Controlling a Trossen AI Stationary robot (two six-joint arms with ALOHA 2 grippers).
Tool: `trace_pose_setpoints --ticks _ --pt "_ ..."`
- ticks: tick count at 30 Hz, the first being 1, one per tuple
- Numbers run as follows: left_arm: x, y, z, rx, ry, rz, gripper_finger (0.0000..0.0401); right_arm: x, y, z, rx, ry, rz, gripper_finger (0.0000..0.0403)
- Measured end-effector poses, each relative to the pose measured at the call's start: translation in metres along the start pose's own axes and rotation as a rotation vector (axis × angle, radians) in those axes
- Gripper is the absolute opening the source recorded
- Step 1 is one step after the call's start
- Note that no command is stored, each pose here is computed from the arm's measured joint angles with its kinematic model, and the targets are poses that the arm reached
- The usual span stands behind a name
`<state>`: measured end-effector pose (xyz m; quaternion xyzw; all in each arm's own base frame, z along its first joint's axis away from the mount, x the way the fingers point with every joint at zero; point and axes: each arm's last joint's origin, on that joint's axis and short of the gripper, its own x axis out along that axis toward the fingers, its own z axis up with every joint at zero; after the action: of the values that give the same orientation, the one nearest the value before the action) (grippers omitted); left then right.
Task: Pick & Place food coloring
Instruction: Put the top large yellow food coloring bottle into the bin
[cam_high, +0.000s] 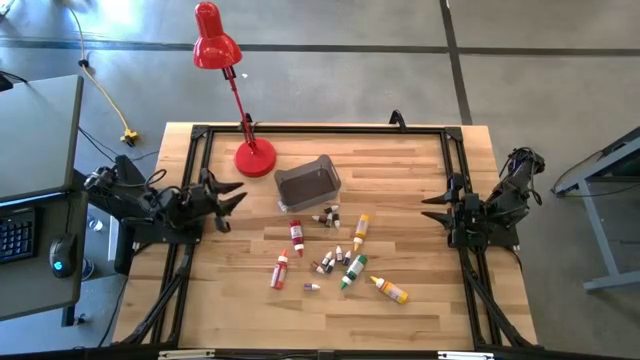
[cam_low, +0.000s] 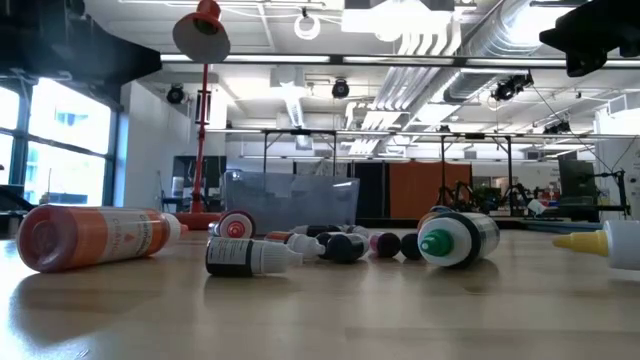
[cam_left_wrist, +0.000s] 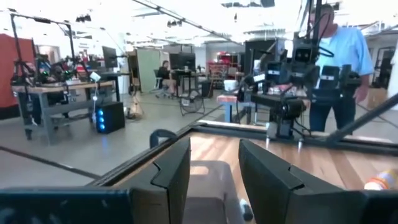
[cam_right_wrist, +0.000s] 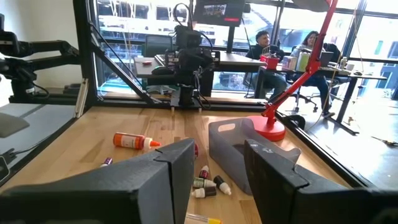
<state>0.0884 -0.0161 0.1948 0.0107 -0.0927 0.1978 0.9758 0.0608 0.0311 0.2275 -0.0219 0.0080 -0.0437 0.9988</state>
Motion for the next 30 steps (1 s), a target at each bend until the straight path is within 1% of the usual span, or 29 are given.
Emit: trace_pose_setpoints --ticks 5,7,9,12,14,15,19,22,24,26,30 --pt "0.0 0.002 0.001 0.004 -0.001 0.047 0.0135 0.0 0.0 0.0 0.0 0.0 0.0 0.0133" --pt "0.0 0.002 0.004 -0.018 -0.023 0.061 0.0135 0.0 0.0 0.0 0.001 0.0 -0.004 0.0133" --pt "0.0 0.003 0.008 -0.034 -0.048 0.067 0.0135 0.0 0.0 0.001 0.006 -0.005 -0.007 0.0133" --pt "0.0 0.004 0.011 -0.012 -0.07 0.07 0.0135 0.0 0.0 0.004 0.011 -0.028 -0.009 0.0133" --pt "0.0 0.003 0.011 -0.004 -0.078 0.048 0.0135 0.0 -0.001 0.009 0.035 -0.064 -0.008 0.0133" --pt "-0.001 0.003 0.011 -0.005 -0.084 0.031 0.0135 0.0 -0.001 0.011 0.025 -0.079 -0.012 0.0133" --pt "-0.001 0.001 0.011 -0.018 -0.098 -0.047 0.0135 -0.002 -0.004 0.025 -0.111 -0.175 -0.052 0.0133" --pt "0.0 0.0 0.01 -0.042 -0.084 -0.06 0.0135 -0.005 -0.007 0.035 -0.214 -0.249 -0.075 0.0133" --pt "0.0 0.0 0.009 -0.046 -0.075 -0.051 0.0135 -0.006 -0.008 0.039 -0.253 -0.294 -0.07 0.0133" --pt "0.0 0.0 0.008 -0.05 -0.07 -0.04 0.0135 -0.006 -0.007 0.04 -0.286 -0.32 -0.036 0.0133" --pt "0.0 0.0 0.008 -0.047 -0.064 -0.03 0.0135 -0.006 -0.005 0.04 -0.282 -0.342 0.01 0.0133"
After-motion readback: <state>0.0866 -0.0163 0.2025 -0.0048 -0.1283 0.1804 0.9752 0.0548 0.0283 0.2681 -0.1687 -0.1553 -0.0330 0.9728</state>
